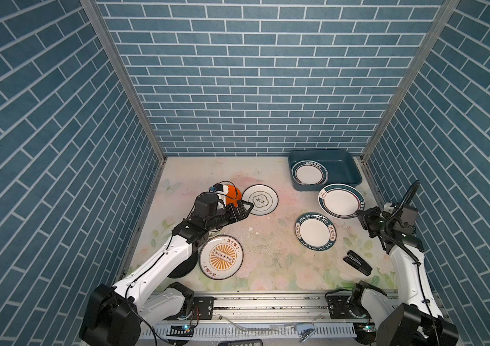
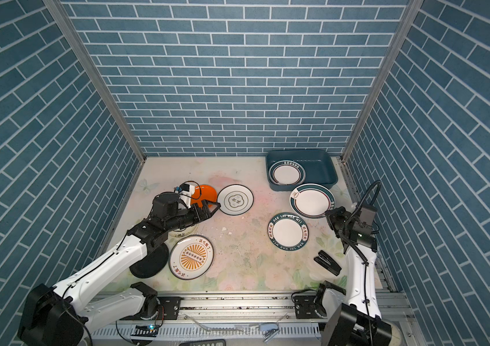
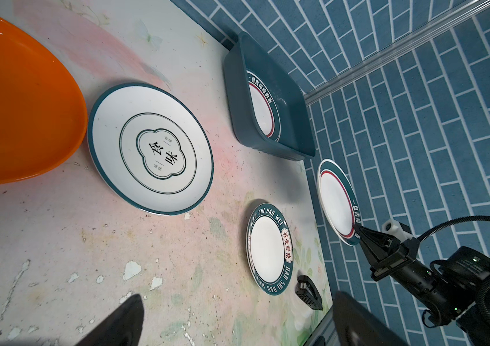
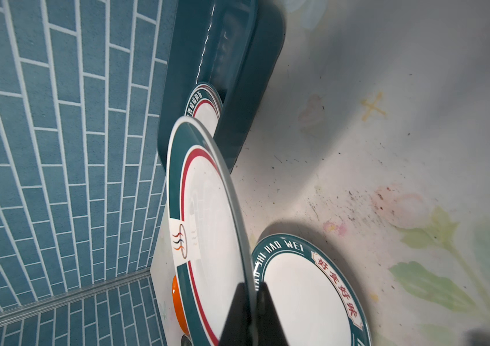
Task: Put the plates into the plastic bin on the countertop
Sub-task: 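Lift the plate upright and carry it toward the teal bin with the right gripper, then lower the steam-logo plate into the teal bin and open the right gripper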
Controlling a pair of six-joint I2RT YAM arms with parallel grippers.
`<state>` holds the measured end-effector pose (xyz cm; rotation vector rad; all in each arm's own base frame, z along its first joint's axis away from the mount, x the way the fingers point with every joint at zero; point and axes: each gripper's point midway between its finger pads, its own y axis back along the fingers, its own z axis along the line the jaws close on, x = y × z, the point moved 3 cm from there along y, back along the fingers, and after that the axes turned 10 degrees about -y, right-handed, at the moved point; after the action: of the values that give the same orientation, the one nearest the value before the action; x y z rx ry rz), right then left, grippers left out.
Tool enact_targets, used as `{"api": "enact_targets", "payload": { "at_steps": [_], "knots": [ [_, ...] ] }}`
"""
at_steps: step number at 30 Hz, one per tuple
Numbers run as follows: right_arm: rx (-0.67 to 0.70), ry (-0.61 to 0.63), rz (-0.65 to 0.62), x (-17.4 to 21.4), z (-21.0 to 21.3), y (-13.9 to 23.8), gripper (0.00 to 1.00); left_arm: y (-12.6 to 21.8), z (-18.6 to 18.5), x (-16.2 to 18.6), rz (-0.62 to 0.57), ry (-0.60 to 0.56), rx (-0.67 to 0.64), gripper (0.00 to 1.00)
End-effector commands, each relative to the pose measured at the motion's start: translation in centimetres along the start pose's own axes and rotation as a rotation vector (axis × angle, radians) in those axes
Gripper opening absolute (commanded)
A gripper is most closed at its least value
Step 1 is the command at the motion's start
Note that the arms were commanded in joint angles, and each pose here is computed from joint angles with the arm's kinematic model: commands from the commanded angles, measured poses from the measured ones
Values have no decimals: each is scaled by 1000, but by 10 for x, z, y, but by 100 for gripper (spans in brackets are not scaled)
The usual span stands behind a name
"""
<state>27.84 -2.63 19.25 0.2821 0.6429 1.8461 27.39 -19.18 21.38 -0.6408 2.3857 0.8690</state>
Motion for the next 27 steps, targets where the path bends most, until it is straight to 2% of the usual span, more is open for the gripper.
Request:
{"api": "enact_targets", "payload": {
  "at_steps": [1, 11, 17, 27],
  "knots": [
    [-109, 74, -6, -10, 39, 3, 0, -4, -3, -8, -11, -7, 9, 99],
    [-130, 137, 42, -12, 78, -38, 0, -14, 1, -7, 12, -7, 7, 100],
    [-118, 170, 80, -15, 98, -82, 0, -11, -3, -11, 16, -22, 3, 100],
    [-16, 224, 64, -47, 117, -168, 0, -9, -2, -16, 41, -58, -40, 100]
  ]
}}
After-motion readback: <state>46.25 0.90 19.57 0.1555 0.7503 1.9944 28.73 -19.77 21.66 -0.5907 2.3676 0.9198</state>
